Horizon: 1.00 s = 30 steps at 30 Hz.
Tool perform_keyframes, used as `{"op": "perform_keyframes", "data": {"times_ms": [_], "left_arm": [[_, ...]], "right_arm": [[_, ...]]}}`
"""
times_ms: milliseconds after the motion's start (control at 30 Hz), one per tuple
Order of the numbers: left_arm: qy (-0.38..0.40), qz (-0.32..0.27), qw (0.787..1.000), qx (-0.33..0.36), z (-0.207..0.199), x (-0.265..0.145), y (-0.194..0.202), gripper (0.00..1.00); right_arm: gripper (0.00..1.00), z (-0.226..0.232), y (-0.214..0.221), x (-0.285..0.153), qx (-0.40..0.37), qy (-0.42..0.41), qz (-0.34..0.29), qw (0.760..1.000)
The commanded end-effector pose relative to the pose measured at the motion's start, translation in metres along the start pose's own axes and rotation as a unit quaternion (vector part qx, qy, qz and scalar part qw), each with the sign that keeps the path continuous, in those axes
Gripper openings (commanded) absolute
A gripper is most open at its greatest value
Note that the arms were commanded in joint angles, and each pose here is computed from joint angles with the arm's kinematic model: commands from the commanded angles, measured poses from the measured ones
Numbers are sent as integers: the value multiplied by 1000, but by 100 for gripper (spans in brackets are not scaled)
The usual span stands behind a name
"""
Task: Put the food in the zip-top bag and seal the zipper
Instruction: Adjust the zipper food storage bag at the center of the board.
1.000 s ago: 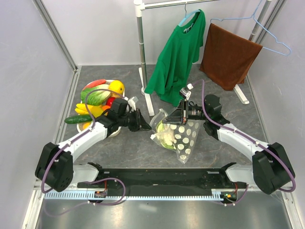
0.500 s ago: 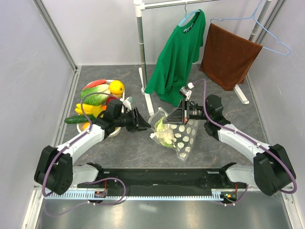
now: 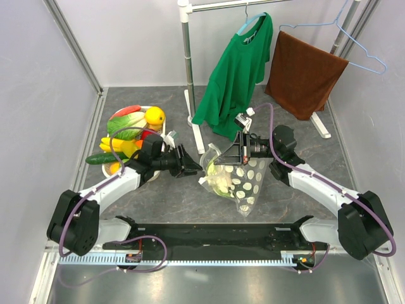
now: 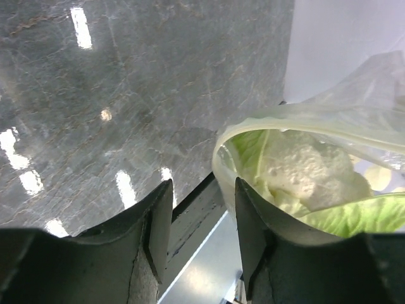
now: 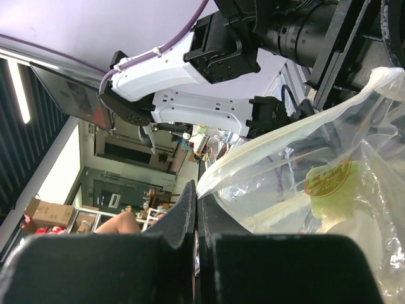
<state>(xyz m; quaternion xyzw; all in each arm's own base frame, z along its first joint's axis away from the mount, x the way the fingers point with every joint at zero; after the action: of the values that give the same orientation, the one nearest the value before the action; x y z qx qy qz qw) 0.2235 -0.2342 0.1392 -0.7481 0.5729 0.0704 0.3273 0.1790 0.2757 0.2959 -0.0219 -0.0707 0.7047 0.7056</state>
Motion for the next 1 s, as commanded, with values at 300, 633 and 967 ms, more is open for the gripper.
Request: {"op": "perform_keyframes", "data": {"times_ms": [300, 633, 967], "left_arm": [[80, -26, 996, -7, -34, -11, -9, 41], [73, -20, 995, 65, -60, -48, -3, 2], [29, 53, 994, 92, -52, -55, 15, 2]], "right_arm": [[0, 21, 11, 3, -58, -31, 25, 997], [0, -59, -2, -17, -13, 147, -5, 989], [33, -134, -38, -79, -89, 432, -88, 893]]}}
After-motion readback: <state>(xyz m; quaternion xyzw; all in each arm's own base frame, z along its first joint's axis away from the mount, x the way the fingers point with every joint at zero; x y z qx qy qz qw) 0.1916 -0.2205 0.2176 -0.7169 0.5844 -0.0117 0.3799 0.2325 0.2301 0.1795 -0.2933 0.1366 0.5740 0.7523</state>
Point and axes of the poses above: each gripper's point midway between its finger pads, its own x axis out along the fingers, its own z axis along the line the jaws close on, y = z × x, the point moved 2 cm from there along -x, back along the fingers, and after that the axes turned 13 degrees about x, right-handed, at the moved point
